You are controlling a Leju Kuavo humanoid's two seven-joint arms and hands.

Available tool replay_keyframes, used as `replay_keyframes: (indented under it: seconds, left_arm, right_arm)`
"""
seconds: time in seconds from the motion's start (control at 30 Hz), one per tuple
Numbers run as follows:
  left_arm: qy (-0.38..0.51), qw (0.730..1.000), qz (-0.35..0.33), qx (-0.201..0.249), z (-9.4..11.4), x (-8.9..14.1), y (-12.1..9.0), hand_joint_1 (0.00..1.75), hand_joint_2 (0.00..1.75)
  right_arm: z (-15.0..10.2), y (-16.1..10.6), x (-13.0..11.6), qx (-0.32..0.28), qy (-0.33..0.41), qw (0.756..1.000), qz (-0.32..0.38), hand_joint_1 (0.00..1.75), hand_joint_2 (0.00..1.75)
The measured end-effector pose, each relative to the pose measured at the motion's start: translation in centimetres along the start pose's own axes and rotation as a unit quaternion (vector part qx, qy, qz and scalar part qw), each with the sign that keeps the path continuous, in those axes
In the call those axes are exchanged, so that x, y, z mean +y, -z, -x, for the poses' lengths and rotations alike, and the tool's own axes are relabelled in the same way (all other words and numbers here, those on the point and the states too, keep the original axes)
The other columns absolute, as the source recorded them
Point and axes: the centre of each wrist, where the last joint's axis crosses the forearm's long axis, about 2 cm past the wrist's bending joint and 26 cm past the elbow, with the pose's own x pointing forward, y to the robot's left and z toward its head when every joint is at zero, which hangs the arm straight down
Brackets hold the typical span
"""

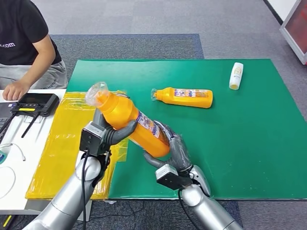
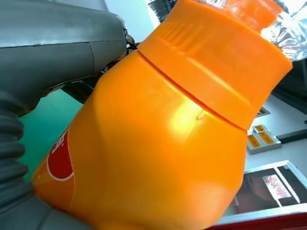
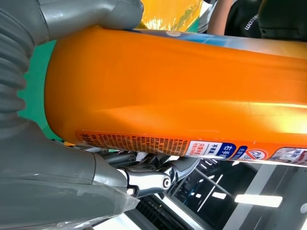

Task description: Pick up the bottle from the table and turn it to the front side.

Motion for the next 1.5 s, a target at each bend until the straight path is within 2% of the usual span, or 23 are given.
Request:
replay_keyframes:
  seconds: [0.07,0.1,0.37,0.77,0.87,1.07,1.27,1.4,1.5]
  left_arm:
    - [0.011,1.0,0.004,-0.006,-0.1,0.2,0.1,1.75,1.75]
    - [0.017,1.0,0.005,-0.008,-0.1,0.4,0.1,1.75,1.75]
    - [0.063,0.998,-0.014,-0.002,0.6,3.1,0.4,1.75,1.75]
    - [0.079,0.997,-0.015,-0.006,0.7,3.7,0.5,1.75,1.75]
    - [0.1,0.995,0.0,-0.006,0.7,3.9,0.7,1.75,1.75]
    - [0.145,0.987,0.067,0.025,1.4,4.9,0.4,1.75,1.75]
    - [0.168,0.979,0.103,0.043,2.1,6.1,-0.2,1.75,1.75]
    - [0.177,0.976,0.115,0.049,2.3,6.6,-0.6,1.75,1.75]
    - [0.181,0.974,0.123,0.055,2.4,6.9,-1.1,1.75,1.75]
  right_arm:
    - [-0.1,0.1,0.1,0.0,0.002,1.0,0.001,0.08,1.75]
    - [-0.1,0.1,0.1,-0.001,0.002,1.0,0.002,0.01,1.75]
    - [-0.4,-0.2,0.8,-0.009,0.009,1.0,-0.003,0.0,1.75]
    - [-0.6,-0.1,1.0,-0.011,0.014,1.0,-0.003,0.0,1.75]
    - [-0.6,-0.1,1.1,-0.01,0.015,1.0,-0.003,0.0,1.75]
    - [-0.8,-0.6,1.3,-0.006,0.019,1.0,0.0,0.0,1.75]
    - [-0.9,-1.3,1.2,0.001,0.005,1.0,0.03,0.0,1.75]
    - [-0.9,-1.5,1.0,0.007,-0.005,0.998,0.059,0.0,0.0]
    - [-0.9,-1.5,0.9,0.011,-0.01,0.997,0.075,0.0,0.0]
